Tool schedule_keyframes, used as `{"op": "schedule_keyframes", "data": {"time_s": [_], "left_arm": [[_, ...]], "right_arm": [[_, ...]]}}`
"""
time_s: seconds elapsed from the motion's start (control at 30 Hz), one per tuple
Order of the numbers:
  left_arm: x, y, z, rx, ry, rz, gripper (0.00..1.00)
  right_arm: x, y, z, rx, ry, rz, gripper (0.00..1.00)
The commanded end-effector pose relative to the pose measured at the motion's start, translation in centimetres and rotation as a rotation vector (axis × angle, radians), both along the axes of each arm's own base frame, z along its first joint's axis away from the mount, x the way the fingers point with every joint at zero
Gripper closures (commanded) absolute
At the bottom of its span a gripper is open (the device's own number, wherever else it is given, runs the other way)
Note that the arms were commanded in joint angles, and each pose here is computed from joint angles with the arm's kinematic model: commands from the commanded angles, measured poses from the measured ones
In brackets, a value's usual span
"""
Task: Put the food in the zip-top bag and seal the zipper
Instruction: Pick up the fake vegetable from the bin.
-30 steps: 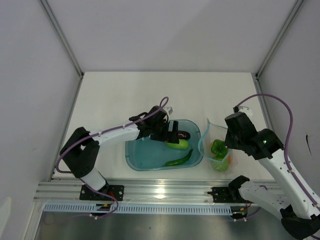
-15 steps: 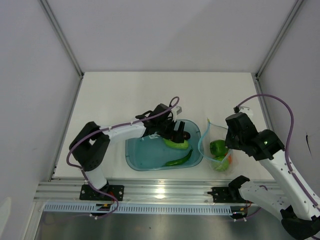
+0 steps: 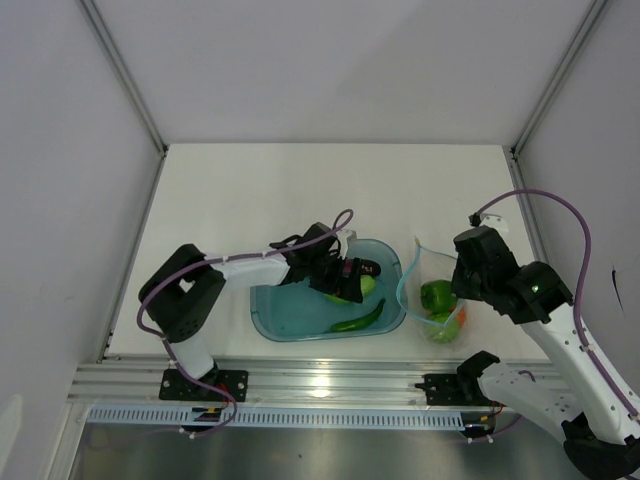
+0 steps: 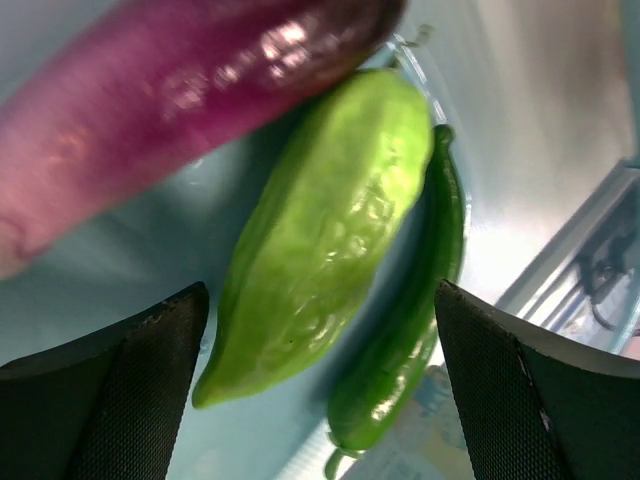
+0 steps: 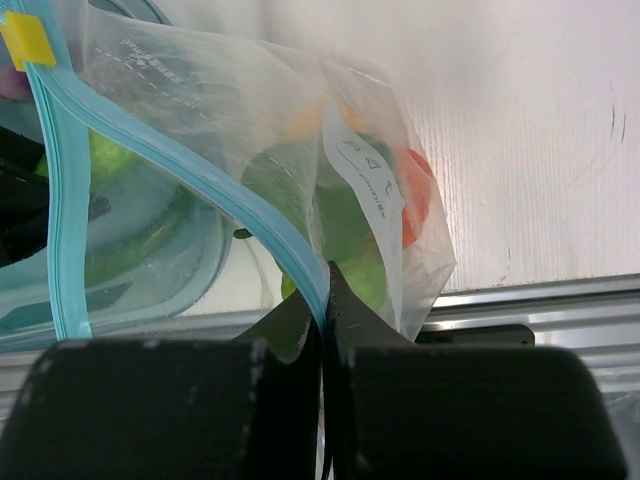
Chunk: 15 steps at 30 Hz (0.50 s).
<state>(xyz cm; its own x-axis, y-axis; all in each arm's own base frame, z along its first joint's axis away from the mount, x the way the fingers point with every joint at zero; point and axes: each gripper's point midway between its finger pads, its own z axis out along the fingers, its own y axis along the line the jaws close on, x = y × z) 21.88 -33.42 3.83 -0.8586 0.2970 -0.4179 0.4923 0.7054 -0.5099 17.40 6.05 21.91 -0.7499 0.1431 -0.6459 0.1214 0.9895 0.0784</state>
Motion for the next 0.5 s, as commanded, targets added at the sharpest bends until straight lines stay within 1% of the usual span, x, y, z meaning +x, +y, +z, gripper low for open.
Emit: {"op": "schedule_keyframes", "data": {"time_s": [0.0,0.13,0.2,0.33,0.43,0.47], "left_arm": [[-1.5,-0.7,0.9,-0.041,0.020,0.009,0.04],[-1.6,-0.7,0.4,0.012,-0.003,0.017,0.04],[-1.1,-0.7,0.3,0.042,-0.020,0.040,0.05],[-0.2,-0.5,0.1,0.106,-0.056,0.069,0.08],[0.1,-0.2,-0.3,0.155,-0.074,0.088,0.13],[-0.1,-0.1,-0.5,0.169,-0.072,0.089,0.20]], "right_arm": [[0.3,0.5,0.2,0.030,-0.019,-0.001,1.00],[0.3,0.5,0.1,0.036,-0.015,0.001,1.00],[0.2,0.6,0.1,0.039,-0.013,0.001,1.00],[0.1,0.5,0.4,0.038,-0.017,0.001,1.00],[0.0,0.3,0.6,0.036,-0.021,-0.004,1.00],[0.0,0.3,0.6,0.035,-0.021,-0.003,1.00]]}}
